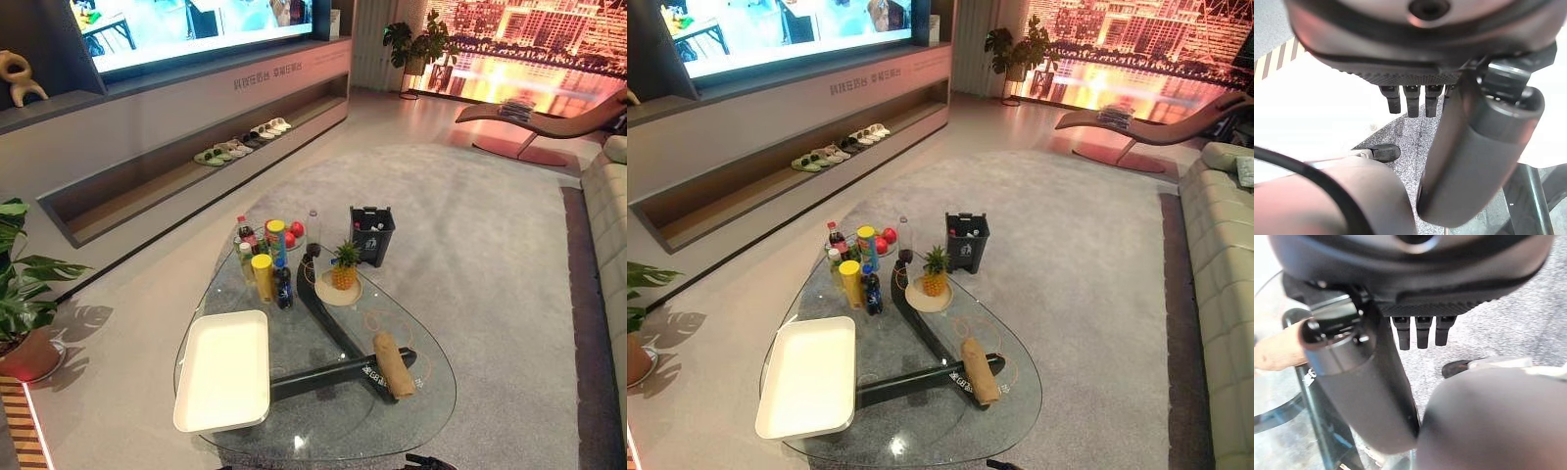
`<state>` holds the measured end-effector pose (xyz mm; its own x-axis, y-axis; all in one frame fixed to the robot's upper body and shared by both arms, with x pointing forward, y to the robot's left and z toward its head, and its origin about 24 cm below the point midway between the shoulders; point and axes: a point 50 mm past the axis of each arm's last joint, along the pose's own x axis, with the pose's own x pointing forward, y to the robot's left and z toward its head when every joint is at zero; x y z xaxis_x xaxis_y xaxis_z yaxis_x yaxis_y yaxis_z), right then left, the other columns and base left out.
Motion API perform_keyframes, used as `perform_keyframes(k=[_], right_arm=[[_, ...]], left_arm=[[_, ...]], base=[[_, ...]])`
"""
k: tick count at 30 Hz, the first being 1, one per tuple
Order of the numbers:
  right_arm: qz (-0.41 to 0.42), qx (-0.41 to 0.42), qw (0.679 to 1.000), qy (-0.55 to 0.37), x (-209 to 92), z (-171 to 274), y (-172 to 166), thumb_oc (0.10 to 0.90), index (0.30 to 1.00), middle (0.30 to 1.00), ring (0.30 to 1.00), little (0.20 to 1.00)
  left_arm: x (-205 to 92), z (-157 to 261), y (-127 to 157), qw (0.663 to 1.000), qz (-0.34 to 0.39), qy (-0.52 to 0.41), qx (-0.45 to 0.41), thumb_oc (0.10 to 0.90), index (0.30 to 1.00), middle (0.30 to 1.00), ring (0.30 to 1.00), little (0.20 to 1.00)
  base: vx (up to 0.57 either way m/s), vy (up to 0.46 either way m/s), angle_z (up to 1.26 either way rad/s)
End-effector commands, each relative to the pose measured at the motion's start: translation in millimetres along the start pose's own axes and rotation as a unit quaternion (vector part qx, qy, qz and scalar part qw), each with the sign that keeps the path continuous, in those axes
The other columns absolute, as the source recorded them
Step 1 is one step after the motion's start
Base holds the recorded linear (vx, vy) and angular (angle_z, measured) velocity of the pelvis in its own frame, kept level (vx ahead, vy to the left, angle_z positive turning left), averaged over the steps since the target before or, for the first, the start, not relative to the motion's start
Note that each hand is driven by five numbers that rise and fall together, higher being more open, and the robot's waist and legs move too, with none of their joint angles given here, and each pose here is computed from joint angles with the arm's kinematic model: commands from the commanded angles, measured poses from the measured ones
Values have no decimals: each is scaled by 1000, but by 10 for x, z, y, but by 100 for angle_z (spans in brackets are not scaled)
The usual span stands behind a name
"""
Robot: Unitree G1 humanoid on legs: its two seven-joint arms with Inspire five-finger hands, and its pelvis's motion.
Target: Wipe the table with a cloth and put it in the basket.
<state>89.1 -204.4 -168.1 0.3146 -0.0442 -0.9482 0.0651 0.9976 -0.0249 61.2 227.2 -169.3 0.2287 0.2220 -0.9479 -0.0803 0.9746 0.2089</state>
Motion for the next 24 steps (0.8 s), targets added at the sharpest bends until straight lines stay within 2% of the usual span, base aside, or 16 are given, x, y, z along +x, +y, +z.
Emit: perform_keyframes(k=[1, 4, 8, 9, 12, 15, 23, 24], right_arm=[[-7, -44, 992, -119, -7, 495, 3, 800, 900, 900, 900, 900], [-28, -66, 980, -185, -68, 756, -91, 800, 900, 900, 900, 900], [-47, -75, 957, -277, -239, 1248, -55, 800, 900, 900, 900, 900], [-47, -75, 957, -277, -239, 1248, -55, 800, 900, 900, 900, 900], [-59, -68, 932, -350, -501, 1634, 41, 800, 900, 900, 900, 900], [-78, -65, 913, -395, -656, 1796, 57, 800, 900, 900, 900, 900], [-159, -52, 828, -535, -1193, 2336, 3, 800, 900, 900, 900, 900], [-185, -50, 802, -565, -1333, 2470, -10, 800, 900, 900, 900, 900]], left_arm=[[12, 237, -232, 999, -19, -31, 24, 800, 900, 900, 900, 900], [13, 233, -187, 999, -15, -34, 31, 800, 900, 900, 900, 900], [14, 258, -121, 999, -5, -38, 32, 800, 900, 900, 900, 900], [14, 258, -121, 999, -5, -38, 32, 800, 900, 900, 900, 900], [4, 279, -129, 998, 0, -54, 30, 800, 900, 900, 900, 900], [-2, 329, -154, 997, 2, -67, 24, 800, 900, 900, 900, 900], [-35, 685, -267, 992, -14, -129, 7, 800, 900, 900, 900, 900], [-51, 814, -295, 989, -14, -147, 0, 800, 900, 900, 900, 900]], base=[[52, -13, -1], [49, -20, -1], [65, -41, -1], [55, -35, -2], [16, -15, -11], [-35, 10, -24], [-132, 71, -15], [-219, 99, -5]])
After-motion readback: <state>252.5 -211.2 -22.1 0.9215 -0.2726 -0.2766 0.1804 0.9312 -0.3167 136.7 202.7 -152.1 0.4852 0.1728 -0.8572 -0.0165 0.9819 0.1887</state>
